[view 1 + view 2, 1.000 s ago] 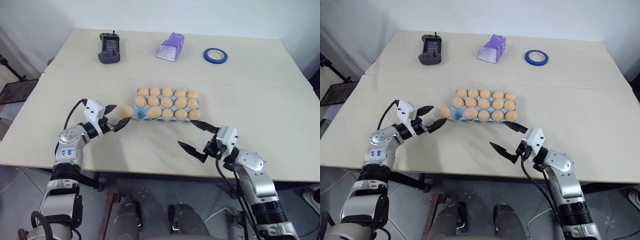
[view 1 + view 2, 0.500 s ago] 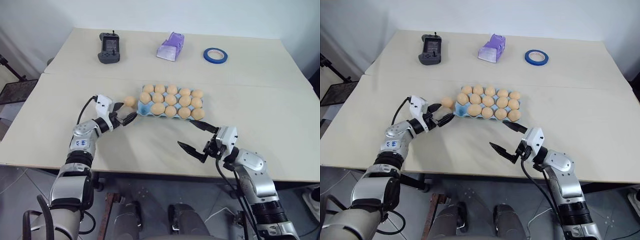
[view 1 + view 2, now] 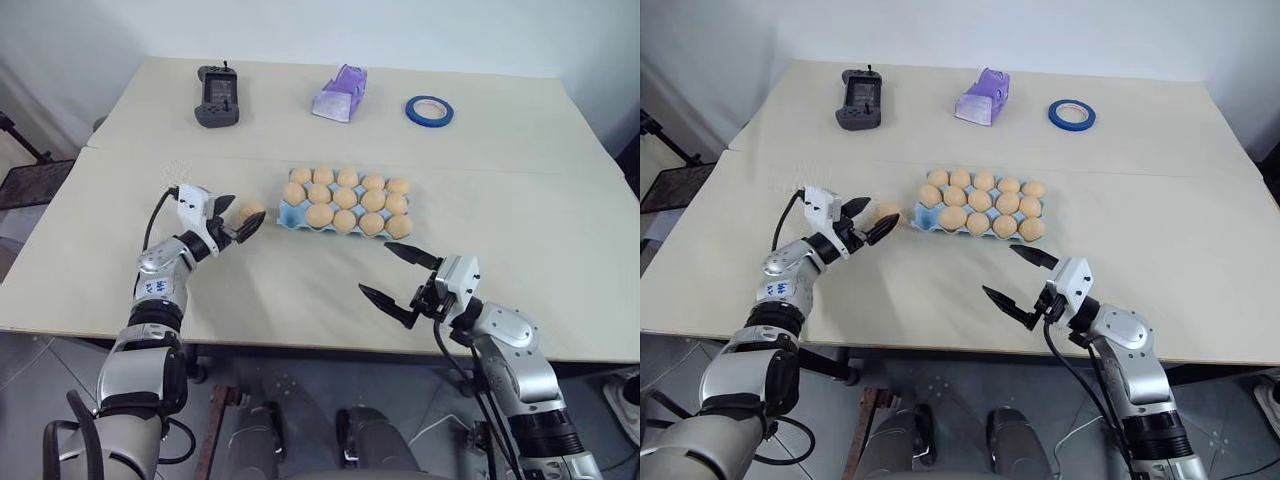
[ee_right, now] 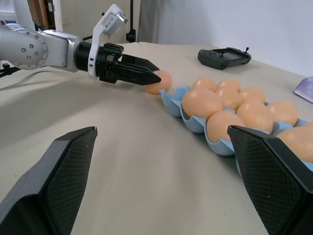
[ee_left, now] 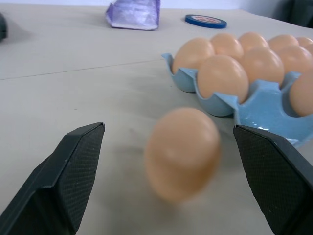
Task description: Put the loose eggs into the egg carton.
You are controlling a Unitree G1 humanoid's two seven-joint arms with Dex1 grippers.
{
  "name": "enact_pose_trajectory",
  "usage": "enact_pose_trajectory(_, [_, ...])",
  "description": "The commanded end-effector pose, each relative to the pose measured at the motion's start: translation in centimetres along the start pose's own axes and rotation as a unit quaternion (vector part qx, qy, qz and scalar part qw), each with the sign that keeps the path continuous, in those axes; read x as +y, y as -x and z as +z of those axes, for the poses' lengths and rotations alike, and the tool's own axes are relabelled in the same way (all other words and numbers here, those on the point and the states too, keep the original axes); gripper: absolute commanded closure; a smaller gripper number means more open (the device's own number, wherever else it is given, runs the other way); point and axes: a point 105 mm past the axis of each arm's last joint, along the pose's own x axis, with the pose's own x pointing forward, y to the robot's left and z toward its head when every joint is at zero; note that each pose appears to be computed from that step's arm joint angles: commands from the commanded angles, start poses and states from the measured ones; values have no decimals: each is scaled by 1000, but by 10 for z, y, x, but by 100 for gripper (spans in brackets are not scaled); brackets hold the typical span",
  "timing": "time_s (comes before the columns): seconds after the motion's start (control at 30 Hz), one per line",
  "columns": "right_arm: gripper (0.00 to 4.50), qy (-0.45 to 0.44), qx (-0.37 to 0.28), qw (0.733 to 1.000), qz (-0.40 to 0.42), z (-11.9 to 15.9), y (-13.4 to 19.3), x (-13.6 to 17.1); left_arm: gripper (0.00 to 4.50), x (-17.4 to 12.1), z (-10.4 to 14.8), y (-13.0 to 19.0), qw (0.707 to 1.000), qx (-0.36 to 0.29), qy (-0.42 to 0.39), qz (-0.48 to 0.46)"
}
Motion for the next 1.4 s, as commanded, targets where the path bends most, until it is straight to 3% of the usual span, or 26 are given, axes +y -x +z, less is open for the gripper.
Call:
enact_pose_trajectory(0.03, [0,19,-25,1000,0,15,-3,-2,1,-3,18,-17,1000,-14,-18,4])
enact_pose_trajectory(0.57, [0,28,-20,999,-15,18,3,-6,1,-1,1,-43,994,59,27,91])
enact_pose_trajectory(0.7, [0,29,-18,999,-22,17,5,-6,88,-2,-2,-46,992,69,34,96])
enact_pose_trajectory(0.83, [0,28,-18,999,-26,16,6,-5,220,-3,-2,-47,993,67,35,94])
enact_pose_trajectory(0.93, [0,27,-18,999,-28,16,6,-4,276,-2,-2,-45,993,65,34,95])
enact_pose_trajectory(1.13, [0,27,-19,999,-28,16,5,-4,300,-10,26,-44,999,-14,17,28])
enact_pose_trajectory(1.3, [0,27,-19,999,-27,15,4,-5,300,-40,34,-44,994,-29,-26,-99])
enact_pose_trajectory(1.4, [0,27,-20,999,-26,15,2,-5,300,-49,31,-43,990,-25,-47,-129])
